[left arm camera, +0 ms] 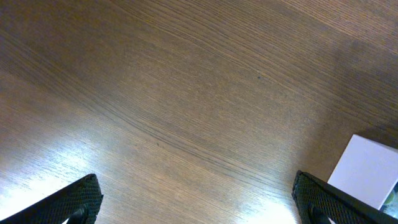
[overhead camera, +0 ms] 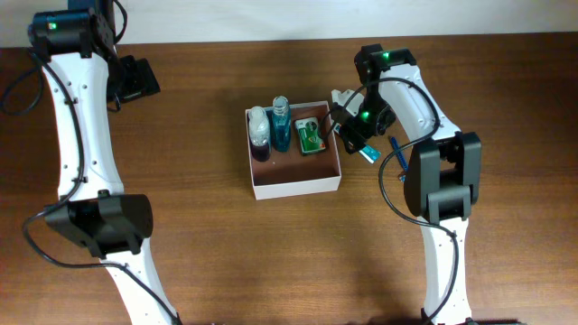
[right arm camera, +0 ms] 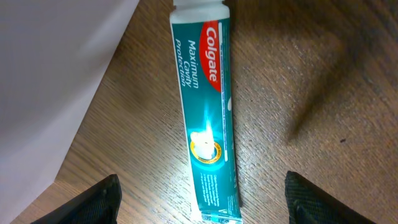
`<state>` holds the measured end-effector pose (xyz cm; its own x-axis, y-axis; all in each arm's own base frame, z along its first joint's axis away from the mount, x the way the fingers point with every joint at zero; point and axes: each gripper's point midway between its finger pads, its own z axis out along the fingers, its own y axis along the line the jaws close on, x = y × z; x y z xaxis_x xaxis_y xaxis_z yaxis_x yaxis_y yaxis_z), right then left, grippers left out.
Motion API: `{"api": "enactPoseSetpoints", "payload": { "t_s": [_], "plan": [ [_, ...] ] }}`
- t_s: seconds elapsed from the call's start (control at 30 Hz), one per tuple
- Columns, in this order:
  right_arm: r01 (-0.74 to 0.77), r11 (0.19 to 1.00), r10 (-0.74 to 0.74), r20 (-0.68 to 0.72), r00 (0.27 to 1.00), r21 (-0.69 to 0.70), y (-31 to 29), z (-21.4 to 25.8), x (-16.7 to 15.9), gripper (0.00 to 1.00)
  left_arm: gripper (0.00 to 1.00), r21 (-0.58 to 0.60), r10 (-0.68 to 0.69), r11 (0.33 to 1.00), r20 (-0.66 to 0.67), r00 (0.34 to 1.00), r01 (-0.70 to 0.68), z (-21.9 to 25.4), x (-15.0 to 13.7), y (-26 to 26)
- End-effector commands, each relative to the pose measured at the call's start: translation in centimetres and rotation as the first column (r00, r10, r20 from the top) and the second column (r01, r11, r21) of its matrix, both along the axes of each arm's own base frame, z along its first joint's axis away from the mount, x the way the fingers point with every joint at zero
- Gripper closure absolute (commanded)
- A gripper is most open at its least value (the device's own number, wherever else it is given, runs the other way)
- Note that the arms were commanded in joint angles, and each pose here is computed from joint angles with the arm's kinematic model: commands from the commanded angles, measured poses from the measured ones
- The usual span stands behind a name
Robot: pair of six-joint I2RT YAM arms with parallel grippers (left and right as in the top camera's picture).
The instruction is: Pack container
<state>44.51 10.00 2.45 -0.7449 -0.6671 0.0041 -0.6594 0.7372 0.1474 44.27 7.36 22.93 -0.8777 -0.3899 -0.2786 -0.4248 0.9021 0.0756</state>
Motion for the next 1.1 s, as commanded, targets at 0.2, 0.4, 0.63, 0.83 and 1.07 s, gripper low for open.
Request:
{"api": "enactPoseSetpoints", "payload": {
  "t_s": [0.2,0.4,0.63,0.83,1.07],
  "plan": [
    [0.018,1.0,-0.018,0.0,1.0,0.025,0.6,-0.4,0.2,0.22,0.01,0.003,-0.006,1.0,0.002,1.0,0.006,0.2,-0.2,0.1],
    [0.018,0.999,-0.018,0.011,1.0,0.027,0.6,-0.4,0.4,0.22,0.01,0.002,-0.006,1.0,0.002,1.0,0.006,0.2,-0.2,0.1],
    [0.019,0.999,-0.019,0.01,1.0,0.027,0.6,-0.4,0.4,0.22,0.01,0.002,-0.006,1.0,0.003,1.0,0.006,0.2,-0.2,0.1],
    [0.018,1.0,-0.018,-0.007,1.0,0.017,0.4,-1.4,-0.1,0.22,0.01,0.003,-0.006,1.0,0.002,1.0,0.006,0.2,-0.2,0.1],
    [0.077,0.997,-0.076,0.012,0.997,-0.016,-0.1,-2.3,0.4,0.22,0.01,0.003,-0.005,1.0,0.002,1.0,0.005,0.2,-0.2,0.1]
  ]
}}
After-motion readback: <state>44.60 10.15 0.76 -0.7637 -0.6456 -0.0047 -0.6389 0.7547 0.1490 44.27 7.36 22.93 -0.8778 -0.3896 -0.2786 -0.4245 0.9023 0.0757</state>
